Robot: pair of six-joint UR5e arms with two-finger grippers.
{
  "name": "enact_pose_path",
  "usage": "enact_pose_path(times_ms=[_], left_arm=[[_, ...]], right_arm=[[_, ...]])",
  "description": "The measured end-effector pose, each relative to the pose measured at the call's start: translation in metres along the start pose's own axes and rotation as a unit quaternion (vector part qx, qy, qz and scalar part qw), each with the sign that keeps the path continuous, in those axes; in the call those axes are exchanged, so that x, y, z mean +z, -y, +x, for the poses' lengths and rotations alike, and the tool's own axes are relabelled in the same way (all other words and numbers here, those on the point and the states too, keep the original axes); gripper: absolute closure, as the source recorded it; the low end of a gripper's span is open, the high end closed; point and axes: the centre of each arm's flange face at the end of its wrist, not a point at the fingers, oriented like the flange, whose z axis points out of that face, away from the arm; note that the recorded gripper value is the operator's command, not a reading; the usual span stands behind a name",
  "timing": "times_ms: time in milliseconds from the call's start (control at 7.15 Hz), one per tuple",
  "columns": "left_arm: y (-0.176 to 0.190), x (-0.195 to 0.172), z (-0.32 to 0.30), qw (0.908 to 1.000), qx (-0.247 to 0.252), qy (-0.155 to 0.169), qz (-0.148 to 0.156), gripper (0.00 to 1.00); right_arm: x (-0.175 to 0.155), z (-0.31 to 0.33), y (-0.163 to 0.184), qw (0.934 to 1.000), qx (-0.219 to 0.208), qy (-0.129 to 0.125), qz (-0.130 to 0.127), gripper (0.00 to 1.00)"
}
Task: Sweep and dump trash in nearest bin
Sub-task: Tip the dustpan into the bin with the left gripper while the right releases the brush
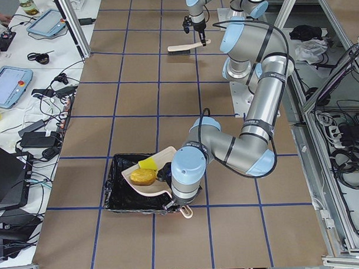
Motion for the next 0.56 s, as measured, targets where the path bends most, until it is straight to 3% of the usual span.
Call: enact_pose_path(times_ms=[280,560], left_arm=[[-0.009,0.001,-0.013,0.9992,0.001,0.018,-0.035,1.00],[0.013,-0.001,-0.030,0.9963,0.023,0.052,-0.065,1.00]], right_arm=[[0.001,0.000,0.000,1.0000,0.003,-0.001,-0.002,0.21],[0.002,0.000,0.001,1.0000,0.004,-0.003,-0.002,0.20]])
